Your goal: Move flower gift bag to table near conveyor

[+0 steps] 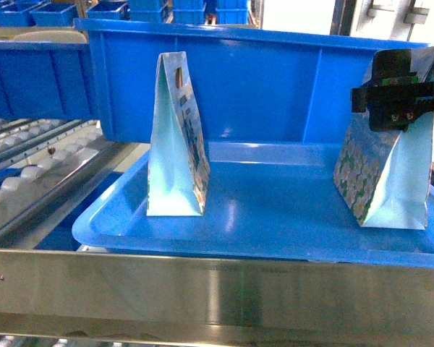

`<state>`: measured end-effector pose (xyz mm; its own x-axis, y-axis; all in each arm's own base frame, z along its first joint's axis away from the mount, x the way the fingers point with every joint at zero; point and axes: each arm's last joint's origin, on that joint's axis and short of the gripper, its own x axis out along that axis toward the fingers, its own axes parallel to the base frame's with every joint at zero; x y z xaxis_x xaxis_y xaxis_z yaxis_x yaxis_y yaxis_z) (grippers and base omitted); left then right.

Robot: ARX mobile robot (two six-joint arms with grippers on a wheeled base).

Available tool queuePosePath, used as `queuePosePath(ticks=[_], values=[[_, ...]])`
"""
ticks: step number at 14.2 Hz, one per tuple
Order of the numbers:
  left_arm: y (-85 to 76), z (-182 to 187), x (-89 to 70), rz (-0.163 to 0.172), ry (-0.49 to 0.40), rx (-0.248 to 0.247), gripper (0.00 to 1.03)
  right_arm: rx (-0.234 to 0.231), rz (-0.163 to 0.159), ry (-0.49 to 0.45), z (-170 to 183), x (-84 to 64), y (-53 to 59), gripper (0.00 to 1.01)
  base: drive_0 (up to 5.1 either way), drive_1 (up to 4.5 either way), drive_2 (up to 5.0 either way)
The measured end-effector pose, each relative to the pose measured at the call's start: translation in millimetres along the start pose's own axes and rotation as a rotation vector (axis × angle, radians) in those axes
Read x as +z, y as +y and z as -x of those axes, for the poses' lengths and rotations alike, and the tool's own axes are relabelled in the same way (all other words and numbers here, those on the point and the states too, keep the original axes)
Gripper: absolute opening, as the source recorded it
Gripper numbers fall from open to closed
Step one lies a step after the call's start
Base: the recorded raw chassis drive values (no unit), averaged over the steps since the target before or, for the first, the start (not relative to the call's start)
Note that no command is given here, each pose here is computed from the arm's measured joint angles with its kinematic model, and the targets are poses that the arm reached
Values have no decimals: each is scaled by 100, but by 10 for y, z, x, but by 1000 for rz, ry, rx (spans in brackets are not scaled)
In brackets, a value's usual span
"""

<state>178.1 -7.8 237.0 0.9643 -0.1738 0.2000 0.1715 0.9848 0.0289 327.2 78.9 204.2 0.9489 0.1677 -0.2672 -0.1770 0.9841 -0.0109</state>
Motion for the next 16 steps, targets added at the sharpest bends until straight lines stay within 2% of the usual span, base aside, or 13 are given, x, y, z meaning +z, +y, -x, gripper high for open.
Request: queuePosePath(ticks=[5, 8, 11, 16], values=[[0, 0, 0, 0, 0, 0, 98, 14, 1, -18, 15, -26, 3, 2, 0, 0, 0], [0, 0, 0, 0, 0, 0, 98, 20, -2, -43, 96, -65, 19, 3, 0, 0, 0], [0, 0, 0, 0, 0, 0, 98, 10, -34, -108, 284, -44, 61, 3, 0, 0, 0], [0, 0, 0, 0, 0, 0, 98, -56, -83, -327, 933, 236, 28, 3, 0, 0, 0]])
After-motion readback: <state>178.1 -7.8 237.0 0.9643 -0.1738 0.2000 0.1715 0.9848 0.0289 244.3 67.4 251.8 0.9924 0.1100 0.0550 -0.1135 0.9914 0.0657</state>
